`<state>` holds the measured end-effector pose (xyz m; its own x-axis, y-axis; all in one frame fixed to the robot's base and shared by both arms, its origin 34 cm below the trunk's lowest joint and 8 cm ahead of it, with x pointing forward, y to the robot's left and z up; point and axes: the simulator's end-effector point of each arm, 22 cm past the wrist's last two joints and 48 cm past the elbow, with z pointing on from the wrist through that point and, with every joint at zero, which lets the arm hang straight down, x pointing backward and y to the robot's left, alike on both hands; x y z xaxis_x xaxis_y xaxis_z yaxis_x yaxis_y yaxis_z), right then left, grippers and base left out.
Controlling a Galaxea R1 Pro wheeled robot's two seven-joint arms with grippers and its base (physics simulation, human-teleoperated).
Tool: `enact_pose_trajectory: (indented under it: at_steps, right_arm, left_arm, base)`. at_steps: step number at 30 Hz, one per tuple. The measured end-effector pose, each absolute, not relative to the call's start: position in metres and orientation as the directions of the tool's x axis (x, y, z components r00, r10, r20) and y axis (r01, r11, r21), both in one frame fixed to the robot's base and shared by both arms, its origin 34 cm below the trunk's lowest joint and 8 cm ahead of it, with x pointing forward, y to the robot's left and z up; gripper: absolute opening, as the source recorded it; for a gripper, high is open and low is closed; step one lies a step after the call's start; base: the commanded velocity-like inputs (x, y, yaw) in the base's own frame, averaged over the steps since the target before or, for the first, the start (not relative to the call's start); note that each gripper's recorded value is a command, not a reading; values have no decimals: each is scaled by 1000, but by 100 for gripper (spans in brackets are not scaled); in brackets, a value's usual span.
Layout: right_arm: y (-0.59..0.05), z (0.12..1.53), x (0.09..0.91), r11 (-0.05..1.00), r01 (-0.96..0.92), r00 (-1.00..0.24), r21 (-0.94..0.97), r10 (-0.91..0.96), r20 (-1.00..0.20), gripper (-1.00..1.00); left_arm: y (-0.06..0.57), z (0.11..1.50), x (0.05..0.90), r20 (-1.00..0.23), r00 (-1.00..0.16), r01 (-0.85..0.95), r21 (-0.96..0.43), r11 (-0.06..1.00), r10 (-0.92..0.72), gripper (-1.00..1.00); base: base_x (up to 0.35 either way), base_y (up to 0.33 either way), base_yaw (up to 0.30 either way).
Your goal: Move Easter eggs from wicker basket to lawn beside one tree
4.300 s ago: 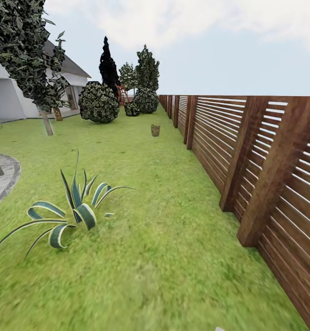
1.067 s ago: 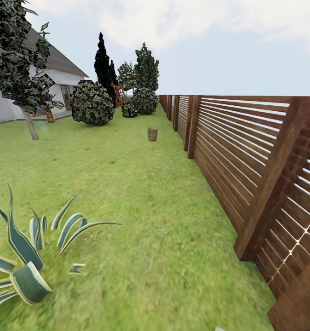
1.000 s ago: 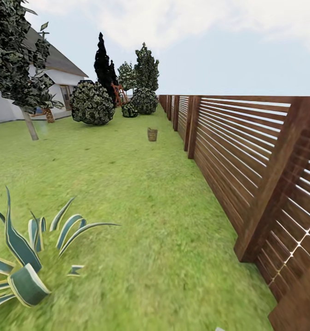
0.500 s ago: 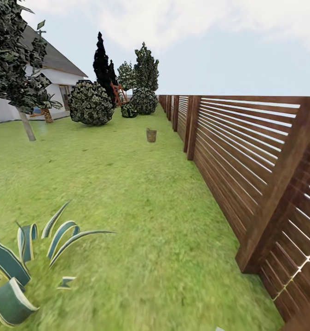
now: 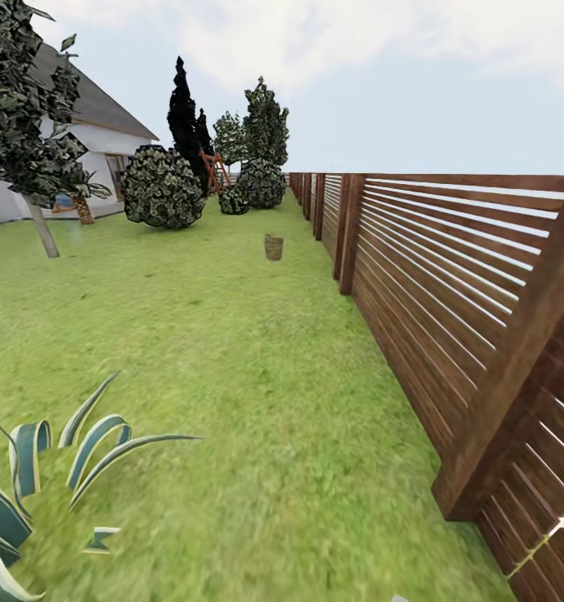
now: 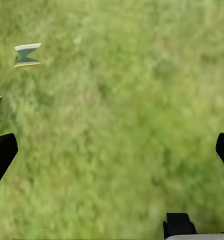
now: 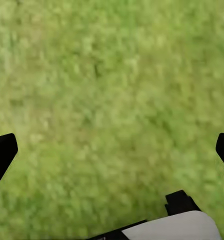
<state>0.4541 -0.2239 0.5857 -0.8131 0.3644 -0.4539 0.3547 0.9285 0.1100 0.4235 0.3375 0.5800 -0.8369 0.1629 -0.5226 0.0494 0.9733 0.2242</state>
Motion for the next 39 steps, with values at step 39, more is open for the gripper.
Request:
enact_pose_trajectory:
  at_steps: [39]
  right_arm:
    - [-224,586,454,929,354,-813,110,364,-454,100]
  left_arm:
    - [337,580,423,-522,-837,50,224,973,163,100]
  base:
    - [273,-64,0]
